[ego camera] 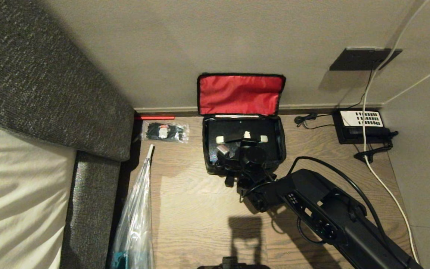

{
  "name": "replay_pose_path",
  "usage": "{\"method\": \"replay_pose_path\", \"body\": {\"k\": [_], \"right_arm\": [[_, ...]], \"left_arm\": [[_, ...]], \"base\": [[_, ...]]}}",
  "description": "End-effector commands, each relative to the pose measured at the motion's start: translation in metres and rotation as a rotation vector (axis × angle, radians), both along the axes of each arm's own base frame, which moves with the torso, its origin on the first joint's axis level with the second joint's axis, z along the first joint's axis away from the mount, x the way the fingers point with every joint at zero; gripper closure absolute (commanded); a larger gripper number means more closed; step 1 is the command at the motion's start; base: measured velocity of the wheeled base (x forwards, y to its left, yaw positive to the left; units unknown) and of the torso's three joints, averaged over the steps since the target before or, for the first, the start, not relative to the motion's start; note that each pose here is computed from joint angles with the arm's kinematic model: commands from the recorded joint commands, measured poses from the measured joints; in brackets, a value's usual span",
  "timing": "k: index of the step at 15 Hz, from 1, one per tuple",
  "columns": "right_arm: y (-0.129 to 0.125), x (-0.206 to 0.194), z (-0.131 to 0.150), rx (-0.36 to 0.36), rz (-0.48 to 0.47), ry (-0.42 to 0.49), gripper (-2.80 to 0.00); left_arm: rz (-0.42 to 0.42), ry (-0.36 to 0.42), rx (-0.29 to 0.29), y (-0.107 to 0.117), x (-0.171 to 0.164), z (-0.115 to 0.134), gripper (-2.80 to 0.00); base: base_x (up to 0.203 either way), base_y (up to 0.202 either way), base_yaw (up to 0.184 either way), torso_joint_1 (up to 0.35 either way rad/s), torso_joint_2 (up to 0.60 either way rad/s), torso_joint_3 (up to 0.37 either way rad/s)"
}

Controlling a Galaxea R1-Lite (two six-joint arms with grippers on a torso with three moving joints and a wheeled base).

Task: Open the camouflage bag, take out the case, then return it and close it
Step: Lift the black box

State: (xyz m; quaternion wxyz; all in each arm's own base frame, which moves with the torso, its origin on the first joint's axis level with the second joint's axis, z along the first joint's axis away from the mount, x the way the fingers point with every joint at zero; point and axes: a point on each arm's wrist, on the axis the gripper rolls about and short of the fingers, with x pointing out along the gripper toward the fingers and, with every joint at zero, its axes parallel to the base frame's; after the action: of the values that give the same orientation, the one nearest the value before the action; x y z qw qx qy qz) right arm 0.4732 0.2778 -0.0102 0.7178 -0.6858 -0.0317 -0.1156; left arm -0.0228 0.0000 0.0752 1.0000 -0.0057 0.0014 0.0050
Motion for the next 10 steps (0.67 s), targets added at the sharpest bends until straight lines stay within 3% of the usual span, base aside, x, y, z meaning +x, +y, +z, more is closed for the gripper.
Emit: {"method": "replay_pose_path", "body": {"k": [1,4,10], "right_arm": [[0.0,0.0,0.001,-0.001,-0.006,-0.005,0.0],[0.004,-0.005,0.008,0.021,0.003,-0.018,0.0],[0.023,-0.034,0.05,0.082,0.043,-0.089,0.0]], "left_arm": [[0.002,0.001,-0.001,0.0,0.0,-0.001,0.0],[0.001,0.0,-0.001,0.0,0.0,-0.001,0.0],[0.001,0.002,-0.001,0.0,0.0,-0.001,0.0]], "base": [[0.0,0.0,0.0,0.0,0.0,0.0],[0.0,0.0,0.0,0.0,0.0,0.0],[0.0,0.0,0.0,0.0,0.0,0.0]]}}
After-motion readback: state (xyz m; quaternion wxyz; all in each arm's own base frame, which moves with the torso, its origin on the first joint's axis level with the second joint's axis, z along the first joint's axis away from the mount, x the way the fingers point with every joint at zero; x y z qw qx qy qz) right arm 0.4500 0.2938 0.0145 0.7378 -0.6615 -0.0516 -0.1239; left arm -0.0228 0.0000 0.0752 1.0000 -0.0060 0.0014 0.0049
